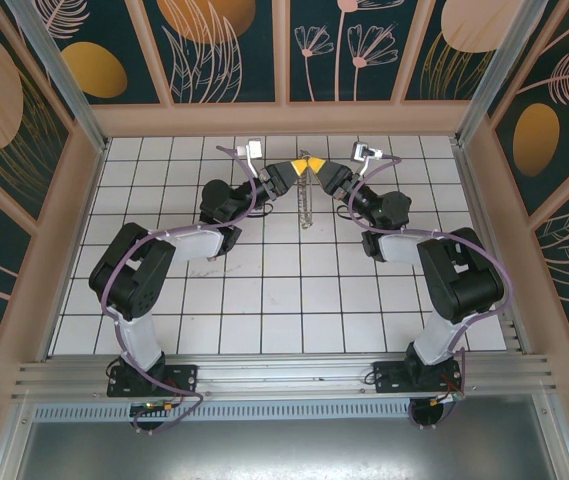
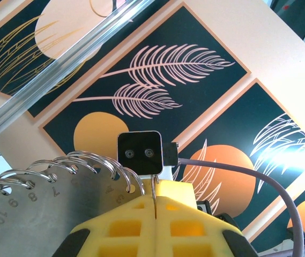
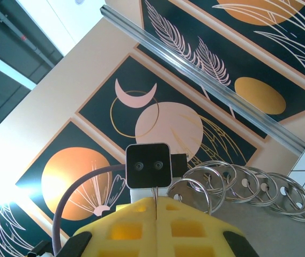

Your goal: Put the keys on the keyring

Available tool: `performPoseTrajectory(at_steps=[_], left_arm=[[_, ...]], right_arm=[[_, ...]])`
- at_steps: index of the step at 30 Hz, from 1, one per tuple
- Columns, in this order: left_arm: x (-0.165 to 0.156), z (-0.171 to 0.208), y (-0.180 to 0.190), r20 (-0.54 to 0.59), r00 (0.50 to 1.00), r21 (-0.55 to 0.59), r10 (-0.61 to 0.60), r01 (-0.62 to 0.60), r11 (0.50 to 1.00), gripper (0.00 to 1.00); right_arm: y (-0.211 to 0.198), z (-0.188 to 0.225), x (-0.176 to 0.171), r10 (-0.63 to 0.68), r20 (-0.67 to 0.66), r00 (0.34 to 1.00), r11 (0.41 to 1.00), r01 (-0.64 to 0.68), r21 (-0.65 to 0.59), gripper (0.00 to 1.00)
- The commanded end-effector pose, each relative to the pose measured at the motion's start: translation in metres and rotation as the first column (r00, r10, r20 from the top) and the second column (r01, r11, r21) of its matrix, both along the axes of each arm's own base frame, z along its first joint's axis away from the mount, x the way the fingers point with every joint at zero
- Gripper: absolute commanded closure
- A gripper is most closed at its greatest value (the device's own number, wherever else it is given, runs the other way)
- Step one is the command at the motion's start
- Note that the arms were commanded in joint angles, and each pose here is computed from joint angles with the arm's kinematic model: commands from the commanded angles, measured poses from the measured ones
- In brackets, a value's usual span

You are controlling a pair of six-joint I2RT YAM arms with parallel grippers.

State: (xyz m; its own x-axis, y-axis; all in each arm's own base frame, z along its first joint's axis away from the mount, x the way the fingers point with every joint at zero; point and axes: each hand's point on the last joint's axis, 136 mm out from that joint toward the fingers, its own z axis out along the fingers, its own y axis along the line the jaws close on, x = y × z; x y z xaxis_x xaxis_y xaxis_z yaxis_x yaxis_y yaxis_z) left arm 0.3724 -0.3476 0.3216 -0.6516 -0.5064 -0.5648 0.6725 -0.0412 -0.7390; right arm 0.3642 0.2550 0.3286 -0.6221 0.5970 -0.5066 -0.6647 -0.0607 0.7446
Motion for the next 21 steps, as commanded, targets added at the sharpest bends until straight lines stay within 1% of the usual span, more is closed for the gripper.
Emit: performPoseTrajectory(at_steps=[1,3,4,5,6,7,8,9,13,16,18,21], left_arm=[[-0.006,0.015,0.000,0.071,0.997,-0.041,-0.009,0.012,0.999,1.00],[-0.008,0.015,0.000,0.078,0.997,-0.037,-0.013,0.016,0.999,1.00],[-0.009,0.015,-0.001,0.084,0.996,-0.033,-0.016,0.018,0.999,1.00],[-0.010,0.015,-0.001,0.092,0.996,-0.027,-0.018,0.021,0.999,1.00],[-0.011,0.015,-0.001,0.102,0.995,-0.018,-0.019,0.021,1.000,1.00],[-0.012,0.015,-0.002,0.110,0.994,-0.006,-0.021,0.022,1.000,1.00],[-0.013,0.014,-0.003,0.121,0.992,0.012,-0.021,0.020,1.000,1.00],[-0.014,0.014,-0.003,0.136,0.990,0.032,-0.023,0.019,0.999,1.00],[-0.018,0.012,-0.007,0.203,0.978,0.139,-0.047,0.018,0.990,1.00],[-0.021,0.011,-0.010,0.277,0.958,0.238,-0.067,-0.001,0.971,1.00],[-0.025,0.011,-0.011,0.334,0.938,0.301,-0.088,-0.017,0.954,1.00],[-0.034,0.023,-0.009,0.423,0.900,0.352,-0.108,-0.054,0.934,1.00]], right_arm=[[-0.002,0.028,-0.025,0.027,0.142,0.989,0.999,-0.034,0.043,1.00],[-0.003,0.028,-0.025,0.026,0.141,0.990,0.999,-0.032,0.042,1.00],[-0.004,0.029,-0.025,0.023,0.142,0.990,0.999,-0.029,0.040,0.98],[-0.007,0.029,-0.023,0.015,0.136,0.991,0.999,-0.021,0.040,0.87],[-0.012,0.031,-0.021,0.001,0.136,0.991,0.999,-0.008,0.045,0.73],[-0.017,0.031,-0.019,-0.013,0.133,0.991,0.999,0.007,0.048,0.65],[-0.023,0.032,-0.017,-0.029,0.131,0.991,0.999,0.023,0.049,0.60],[-0.030,0.033,-0.015,-0.046,0.127,0.991,0.998,0.040,0.050,0.57],[-0.061,0.034,-0.011,-0.124,0.115,0.986,0.992,0.119,0.045,0.55],[-0.079,0.029,-0.011,-0.172,0.097,0.980,0.985,0.170,0.023,0.54],[-0.088,0.021,-0.011,-0.203,0.081,0.976,0.979,0.204,-0.002,0.54],[-0.094,0.011,-0.012,-0.234,0.066,0.970,0.970,0.237,-0.049,0.54]])
